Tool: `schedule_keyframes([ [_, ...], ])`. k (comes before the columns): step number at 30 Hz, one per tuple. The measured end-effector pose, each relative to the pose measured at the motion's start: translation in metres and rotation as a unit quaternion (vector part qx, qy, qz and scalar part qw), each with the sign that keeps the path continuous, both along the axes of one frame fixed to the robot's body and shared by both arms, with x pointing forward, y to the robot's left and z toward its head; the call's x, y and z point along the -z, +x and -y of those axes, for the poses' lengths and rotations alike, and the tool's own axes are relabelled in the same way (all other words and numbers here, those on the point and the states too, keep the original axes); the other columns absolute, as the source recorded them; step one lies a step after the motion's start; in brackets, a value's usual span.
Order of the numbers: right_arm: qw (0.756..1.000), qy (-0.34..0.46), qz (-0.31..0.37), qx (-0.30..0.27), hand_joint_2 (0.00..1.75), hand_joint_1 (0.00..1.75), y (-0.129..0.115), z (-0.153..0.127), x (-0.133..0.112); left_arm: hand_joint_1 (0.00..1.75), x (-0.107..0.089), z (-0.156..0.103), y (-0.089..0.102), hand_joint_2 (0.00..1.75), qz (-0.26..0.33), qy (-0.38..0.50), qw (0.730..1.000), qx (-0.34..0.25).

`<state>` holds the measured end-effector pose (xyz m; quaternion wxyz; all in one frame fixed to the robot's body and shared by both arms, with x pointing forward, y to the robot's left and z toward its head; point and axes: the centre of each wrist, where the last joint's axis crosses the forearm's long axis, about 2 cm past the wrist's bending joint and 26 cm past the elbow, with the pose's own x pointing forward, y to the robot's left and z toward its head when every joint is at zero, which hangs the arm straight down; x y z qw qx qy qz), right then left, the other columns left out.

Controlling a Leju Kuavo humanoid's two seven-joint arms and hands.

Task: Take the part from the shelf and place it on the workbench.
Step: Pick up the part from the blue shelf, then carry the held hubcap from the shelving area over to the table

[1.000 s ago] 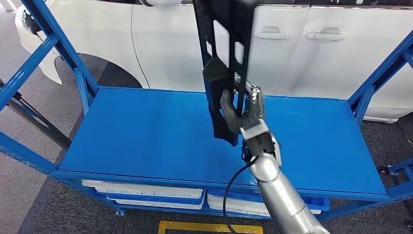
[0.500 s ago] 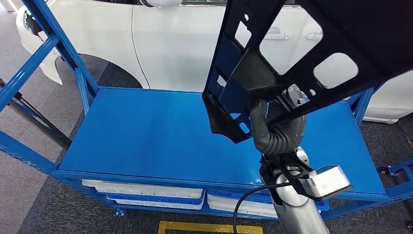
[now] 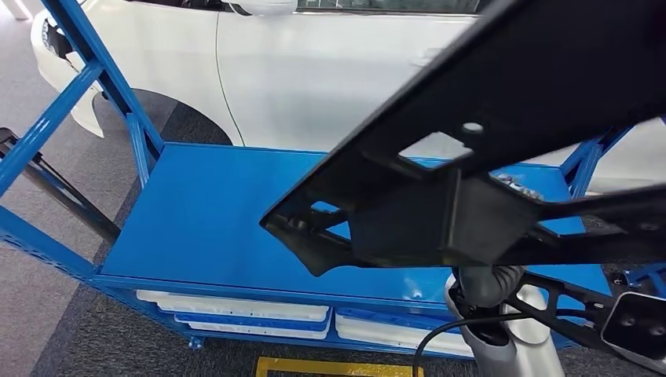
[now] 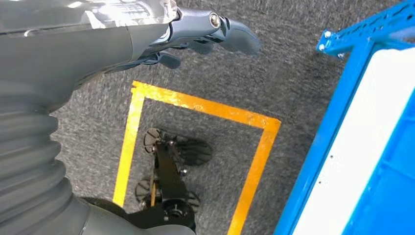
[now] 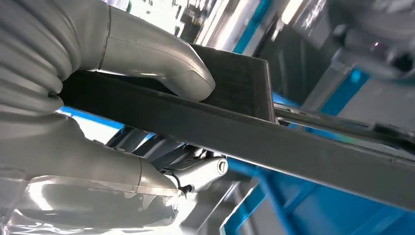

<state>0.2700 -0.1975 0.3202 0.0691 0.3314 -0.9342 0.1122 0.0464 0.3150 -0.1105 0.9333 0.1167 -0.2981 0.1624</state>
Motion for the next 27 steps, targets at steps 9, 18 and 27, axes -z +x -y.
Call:
schedule_keyframes([
  [9, 1.000, -0.024, 0.019, -0.006, 1.75, 1.75, 0.0024, 0.0075, -0.0059, 0.00, -0.0001, -0.0022, 0.0002, 1.75, -0.014, -0.002, 1.000, -0.005],
  [18, 0.999, -0.033, 0.031, -0.004, 1.75, 1.75, 0.0039, 0.0082, -0.0026, 0.00, 0.0000, -0.0011, -0.0004, 1.75, -0.013, -0.002, 1.000, 0.002],
  [27, 0.999, -0.040, 0.035, -0.006, 1.75, 1.75, 0.0049, 0.0057, -0.0069, 0.00, -0.0010, -0.0044, 0.0064, 1.75, -0.003, 0.003, 1.000, 0.005],
])
